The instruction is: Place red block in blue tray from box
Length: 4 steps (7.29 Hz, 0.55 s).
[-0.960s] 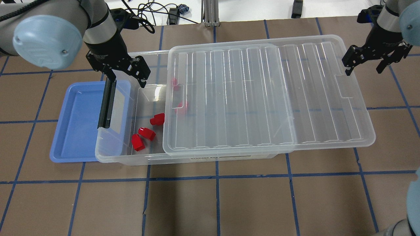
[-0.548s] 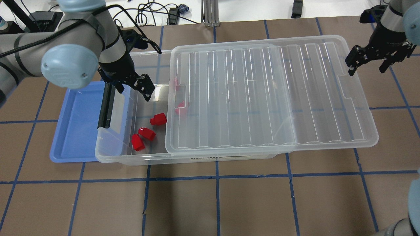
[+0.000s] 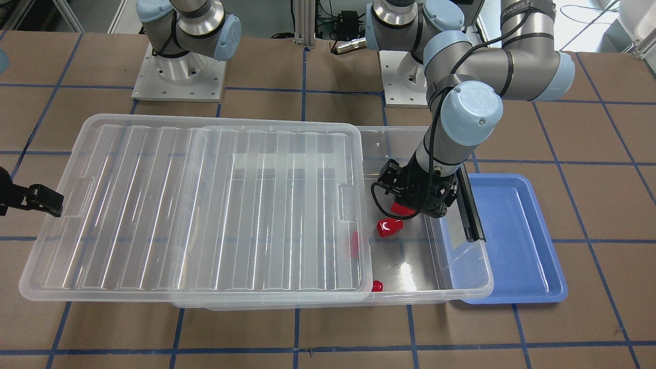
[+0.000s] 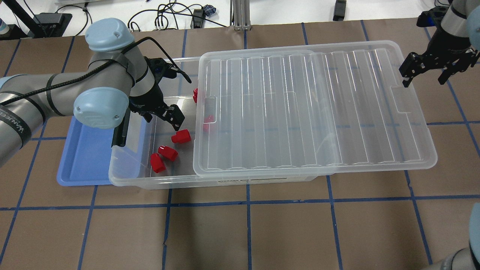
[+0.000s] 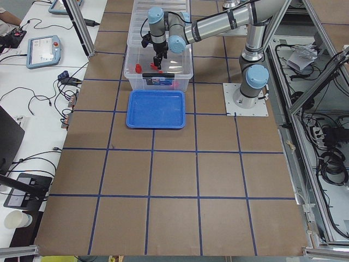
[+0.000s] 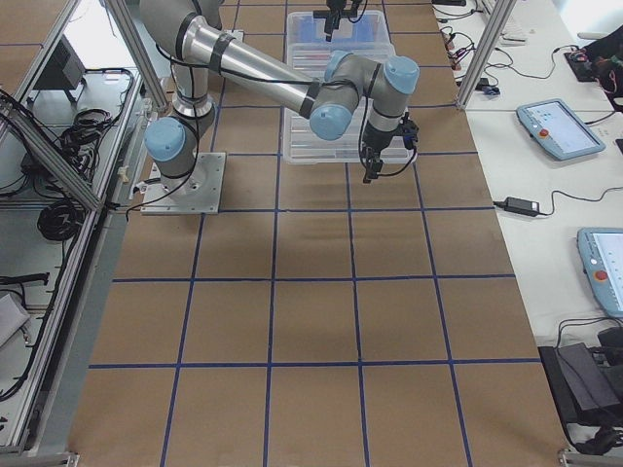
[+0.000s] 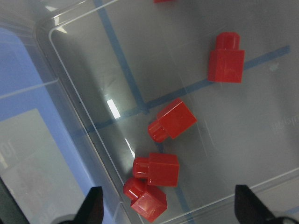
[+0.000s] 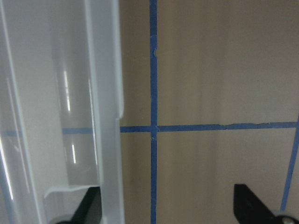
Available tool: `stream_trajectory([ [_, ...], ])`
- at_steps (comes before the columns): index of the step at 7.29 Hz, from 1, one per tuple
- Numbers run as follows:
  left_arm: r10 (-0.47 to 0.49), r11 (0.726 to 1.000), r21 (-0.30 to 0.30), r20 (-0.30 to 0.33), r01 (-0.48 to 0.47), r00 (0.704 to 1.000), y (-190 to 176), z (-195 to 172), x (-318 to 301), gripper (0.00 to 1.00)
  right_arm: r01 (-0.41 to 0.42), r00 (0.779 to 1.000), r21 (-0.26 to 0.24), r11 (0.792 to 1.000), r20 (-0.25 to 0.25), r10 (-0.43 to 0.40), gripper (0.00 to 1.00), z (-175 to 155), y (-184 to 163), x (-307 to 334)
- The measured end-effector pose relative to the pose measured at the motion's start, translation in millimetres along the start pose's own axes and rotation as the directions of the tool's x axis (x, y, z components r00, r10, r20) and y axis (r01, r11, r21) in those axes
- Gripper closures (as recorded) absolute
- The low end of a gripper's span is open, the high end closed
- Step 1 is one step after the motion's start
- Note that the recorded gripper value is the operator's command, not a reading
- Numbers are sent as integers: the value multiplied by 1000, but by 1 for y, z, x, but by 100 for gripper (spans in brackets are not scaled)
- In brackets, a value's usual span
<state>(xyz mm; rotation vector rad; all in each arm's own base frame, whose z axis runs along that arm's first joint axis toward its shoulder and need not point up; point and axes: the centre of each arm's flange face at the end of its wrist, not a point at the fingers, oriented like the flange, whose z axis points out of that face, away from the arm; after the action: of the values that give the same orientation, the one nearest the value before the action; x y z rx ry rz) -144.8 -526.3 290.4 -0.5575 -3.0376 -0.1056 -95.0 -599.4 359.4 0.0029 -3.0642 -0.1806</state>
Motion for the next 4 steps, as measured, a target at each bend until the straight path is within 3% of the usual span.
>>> stream_trajectory([
  [4,10,1000,28,-8,-9,1000,-3,57,-2,0,-1,1000,3,1000,-1,1,0,-2,1,1],
])
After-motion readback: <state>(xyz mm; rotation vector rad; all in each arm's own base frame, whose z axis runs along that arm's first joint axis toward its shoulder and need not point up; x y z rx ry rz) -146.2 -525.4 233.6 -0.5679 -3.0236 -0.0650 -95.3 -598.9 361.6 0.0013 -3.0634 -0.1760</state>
